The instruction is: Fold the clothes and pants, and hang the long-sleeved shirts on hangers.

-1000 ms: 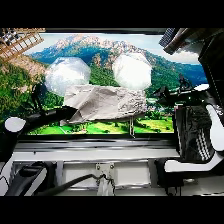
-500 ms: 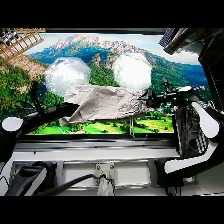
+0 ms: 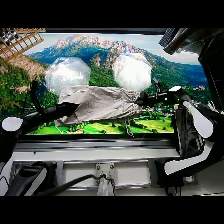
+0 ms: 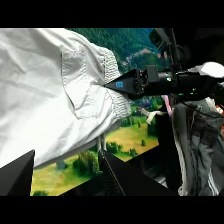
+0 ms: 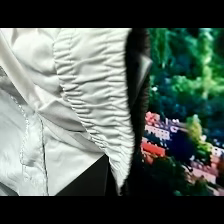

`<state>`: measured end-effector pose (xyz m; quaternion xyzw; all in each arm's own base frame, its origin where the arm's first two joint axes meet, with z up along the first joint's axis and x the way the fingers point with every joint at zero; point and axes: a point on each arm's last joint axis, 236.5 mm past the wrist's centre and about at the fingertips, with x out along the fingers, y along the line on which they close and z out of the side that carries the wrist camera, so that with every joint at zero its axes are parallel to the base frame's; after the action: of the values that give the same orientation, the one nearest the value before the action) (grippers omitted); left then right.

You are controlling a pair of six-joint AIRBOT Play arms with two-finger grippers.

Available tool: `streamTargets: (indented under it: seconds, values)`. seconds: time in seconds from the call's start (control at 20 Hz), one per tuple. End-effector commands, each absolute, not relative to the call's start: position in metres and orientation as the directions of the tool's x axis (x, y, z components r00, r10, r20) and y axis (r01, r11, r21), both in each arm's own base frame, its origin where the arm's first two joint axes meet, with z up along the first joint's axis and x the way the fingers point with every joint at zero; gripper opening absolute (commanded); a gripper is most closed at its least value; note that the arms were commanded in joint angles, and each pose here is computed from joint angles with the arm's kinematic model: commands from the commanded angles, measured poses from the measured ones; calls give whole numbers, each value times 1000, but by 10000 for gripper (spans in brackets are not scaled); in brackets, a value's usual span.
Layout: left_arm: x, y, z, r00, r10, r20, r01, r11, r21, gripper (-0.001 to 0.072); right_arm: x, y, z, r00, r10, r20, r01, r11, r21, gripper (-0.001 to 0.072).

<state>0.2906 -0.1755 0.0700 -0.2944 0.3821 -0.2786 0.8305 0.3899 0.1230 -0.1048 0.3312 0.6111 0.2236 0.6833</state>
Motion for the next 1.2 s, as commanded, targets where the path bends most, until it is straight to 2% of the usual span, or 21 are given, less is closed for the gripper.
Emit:
streamTargets:
  seconds: [0.0, 0.2, 0.25, 0.3, 0.35, 0.4, 0.5, 0.65, 0.9, 1.05, 1.15]
  values:
    - [295, -173, 72, 573, -675, -465, 234, 679, -696, 387, 385, 130, -94, 137, 728, -672, 111, 663, 741, 26]
    - [306, -165, 74, 617, -642, -455, 218, 695, -685, 370, 375, 130, -60, 124, 722, -681, 159, 663, 732, 28]
    - [307, -167, 72, 617, -641, -457, 218, 697, -683, 211, 372, 125, -53, 122, 702, -702, 179, 680, 711, 28]
    - [306, -173, 68, 603, -649, -464, 223, 695, -683, 101, 368, 119, -45, 120, 675, -728, 193, 703, 684, 28]
    - [303, -185, 64, 578, -670, -465, 227, 679, -698, 31, 364, 113, -38, 116, 647, -754, 208, 726, 655, 28]
    - [300, -201, 61, 549, -700, -457, 221, 649, -728, 9, 359, 107, -30, 114, 619, -777, 217, 748, 628, 28]
    - [297, -235, 51, 512, -736, -443, 179, 596, -783, 9, 348, 97, -17, 111, 573, -812, 225, 781, 582, 28]
    - [295, -282, 11, 476, -722, -502, 106, 613, -783, 11, 331, 90, 2, 98, 536, -839, 208, 813, 544, 28]
    - [256, -386, -35, 248, -779, -576, 150, 618, -772, 10, 306, 78, 28, 98, 471, -876, 173, 859, 481, 28]
    - [244, -413, -69, 155, -773, -615, 122, 633, -765, 9, 288, 60, 41, 51, 394, -918, 144, 906, 397, 28]
    - [231, -419, -92, 91, -763, -640, 92, 647, -757, 9, 292, 53, 58, 90, 361, -928, 141, 918, 371, 28]
